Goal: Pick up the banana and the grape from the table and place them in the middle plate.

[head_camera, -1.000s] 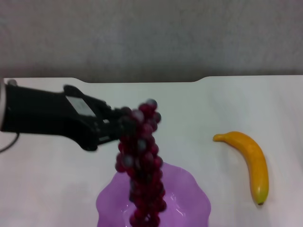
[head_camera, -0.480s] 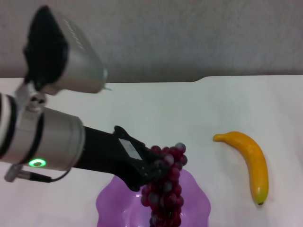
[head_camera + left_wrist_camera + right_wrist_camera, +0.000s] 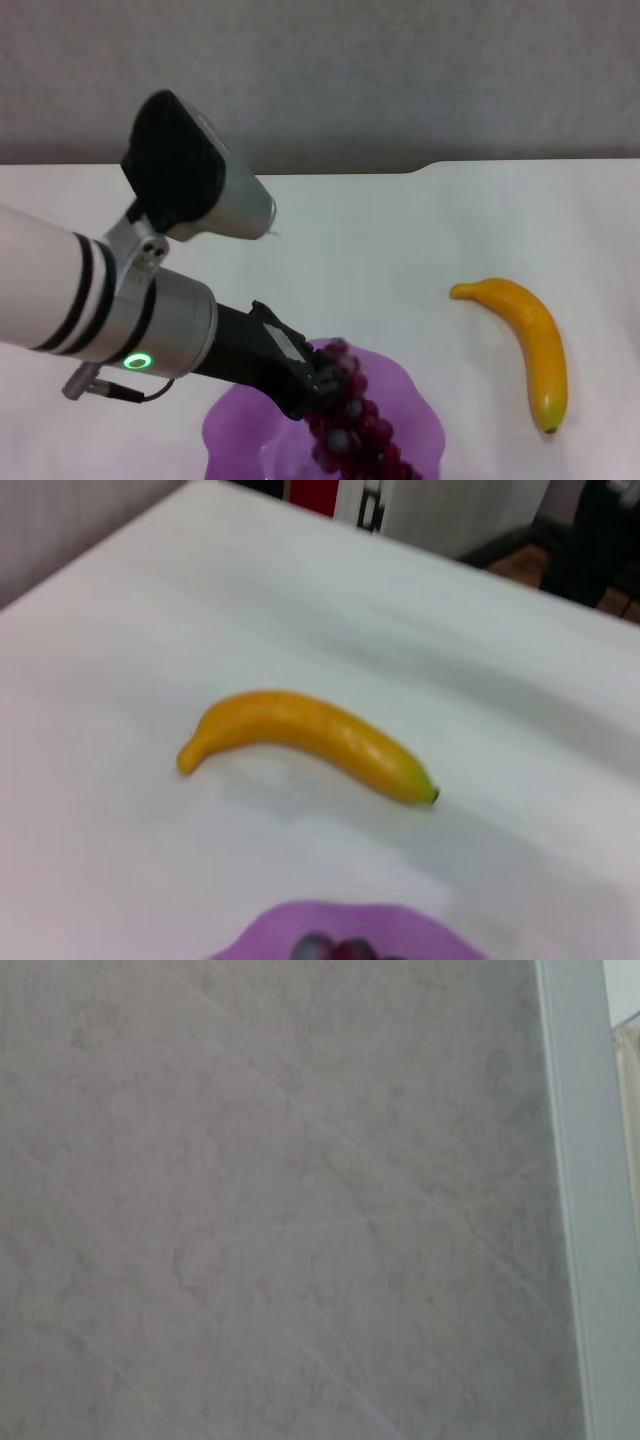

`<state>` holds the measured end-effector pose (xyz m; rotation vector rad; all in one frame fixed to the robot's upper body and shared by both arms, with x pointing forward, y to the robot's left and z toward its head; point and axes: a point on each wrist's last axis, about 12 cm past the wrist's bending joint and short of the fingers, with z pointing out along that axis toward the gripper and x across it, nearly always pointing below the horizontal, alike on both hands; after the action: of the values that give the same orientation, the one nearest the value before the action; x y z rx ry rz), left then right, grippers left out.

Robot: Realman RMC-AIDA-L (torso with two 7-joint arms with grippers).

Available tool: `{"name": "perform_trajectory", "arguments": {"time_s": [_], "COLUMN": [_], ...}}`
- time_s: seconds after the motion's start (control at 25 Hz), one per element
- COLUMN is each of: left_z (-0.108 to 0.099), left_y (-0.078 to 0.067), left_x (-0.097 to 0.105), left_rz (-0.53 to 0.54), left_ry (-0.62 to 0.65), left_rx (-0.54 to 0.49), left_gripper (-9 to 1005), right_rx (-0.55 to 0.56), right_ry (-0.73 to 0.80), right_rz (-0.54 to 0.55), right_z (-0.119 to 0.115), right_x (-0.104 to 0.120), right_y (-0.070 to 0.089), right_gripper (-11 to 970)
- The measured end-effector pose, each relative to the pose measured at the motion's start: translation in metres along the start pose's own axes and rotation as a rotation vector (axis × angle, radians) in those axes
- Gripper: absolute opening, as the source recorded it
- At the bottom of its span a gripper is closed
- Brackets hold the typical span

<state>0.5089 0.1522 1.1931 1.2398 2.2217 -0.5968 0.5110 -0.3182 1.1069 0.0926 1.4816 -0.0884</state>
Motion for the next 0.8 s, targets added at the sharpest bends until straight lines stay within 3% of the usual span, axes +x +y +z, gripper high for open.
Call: {"name": "perform_trajectory", "arguments": {"time_s": [0.32, 0.8], "left_z": [0.015, 0.017], "left_y": [0.009, 0.019], "left_x": [0.005, 0.008], "left_rz": [-0.017, -0.059], "left_ry": [0.053, 0.071], "left_rx": [-0.027, -0.099], "left_gripper": [188, 227], "right_rx": [0.000, 0.000], "right_ry": [0.003, 0.004], "right_rz": [-0.002, -0.002], "right_z": [0.000, 0.000], "right_x": [0.001, 0.001], "right_y": [0.000, 0.000], "right_gripper": [864, 863]}}
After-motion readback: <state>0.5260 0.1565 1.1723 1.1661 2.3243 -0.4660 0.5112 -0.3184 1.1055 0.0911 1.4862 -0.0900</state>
